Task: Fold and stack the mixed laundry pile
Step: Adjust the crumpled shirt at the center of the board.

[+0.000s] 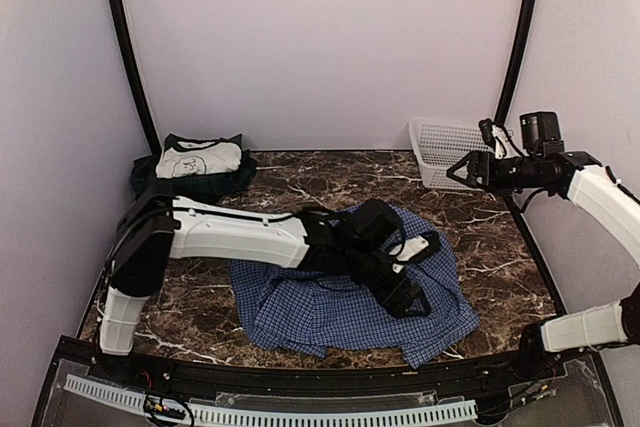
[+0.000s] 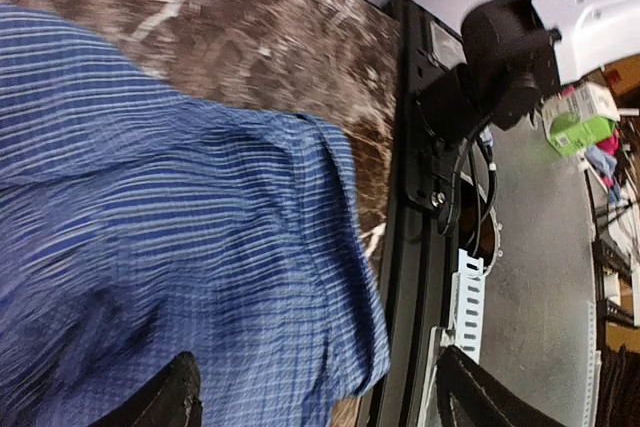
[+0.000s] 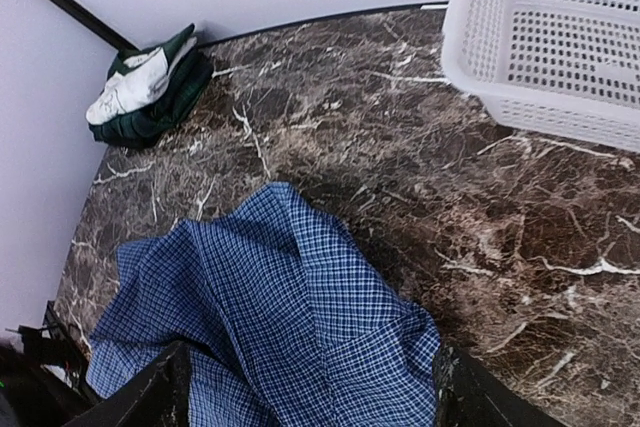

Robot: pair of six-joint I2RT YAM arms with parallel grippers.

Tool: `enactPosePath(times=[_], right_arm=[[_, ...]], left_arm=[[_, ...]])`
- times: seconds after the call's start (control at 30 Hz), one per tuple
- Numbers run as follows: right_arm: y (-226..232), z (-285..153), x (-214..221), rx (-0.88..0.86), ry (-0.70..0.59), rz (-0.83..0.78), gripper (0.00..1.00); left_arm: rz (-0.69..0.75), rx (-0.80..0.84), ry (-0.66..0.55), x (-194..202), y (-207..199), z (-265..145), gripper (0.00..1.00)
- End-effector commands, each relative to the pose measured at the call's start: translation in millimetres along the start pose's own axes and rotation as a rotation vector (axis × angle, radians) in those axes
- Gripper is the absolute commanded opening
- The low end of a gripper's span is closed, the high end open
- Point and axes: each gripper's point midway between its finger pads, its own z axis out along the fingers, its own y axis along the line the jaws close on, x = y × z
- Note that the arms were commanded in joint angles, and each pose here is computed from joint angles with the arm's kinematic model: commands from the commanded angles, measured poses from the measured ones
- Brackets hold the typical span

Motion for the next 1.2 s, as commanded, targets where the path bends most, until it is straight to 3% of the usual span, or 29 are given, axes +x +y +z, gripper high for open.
enactPosePath(times=[0.0, 0.13, 0.33, 0.57, 0.87, 0.97, 1.03, 1.07, 1.1, 1.13, 1.17], right_arm=[[13.7, 33.5, 25.9, -0.030, 0.105, -0.058, 0.79], [7.9, 65.8, 56.5, 0.033, 0.233, -0.085, 0.79], [-5.6, 104.1, 89.5, 0.111, 0.355, -0.121, 0.80], [-16.0, 135.2, 119.4, 0.175, 0.460, -0.125, 0.81], [-33.1, 162.6, 144.0, 0.222, 0.531, -0.129, 0.73], [-41.5, 171.0, 144.9, 0.253, 0.535, -0.137, 0.63], [-47.1, 175.5, 143.0, 0.281, 0.533, -0.146, 0.55], [-49.5, 177.7, 139.5, 0.294, 0.525, -0.151, 0.50], [-50.9, 179.8, 135.5, 0.305, 0.517, -0.158, 0.42], [-52.1, 181.1, 131.0, 0.315, 0.506, -0.164, 0.35], [-53.3, 181.5, 126.3, 0.326, 0.495, -0.171, 0.26]], left_arm=[[-0.165, -0.191, -0.371, -81.7, 52.9, -172.1, 0.80], [-0.371, -0.456, -0.381, -24.1, 129.5, -234.9, 0.82], [-0.647, -0.675, -0.289, 71.0, 194.6, -271.4, 0.83], [-0.872, -0.881, -0.131, 156.3, 208.7, -281.9, 0.84], [-1.022, -0.893, -0.044, 212.5, 225.6, -255.6, 0.88], [-1.040, -0.880, -0.053, 212.5, 230.8, -250.4, 0.76], [-1.045, -0.909, -0.088, 210.9, 233.3, -262.1, 0.58], [-1.062, -0.920, -0.131, 209.2, 234.3, -276.9, 0.42], [-1.072, -0.927, -0.156, 208.9, 235.1, -285.9, 0.33], [-1.095, -0.944, -0.208, 208.5, 235.6, -307.2, 0.14], [-1.103, -0.965, -0.234, 209.5, 236.3, -319.5, 0.07]])
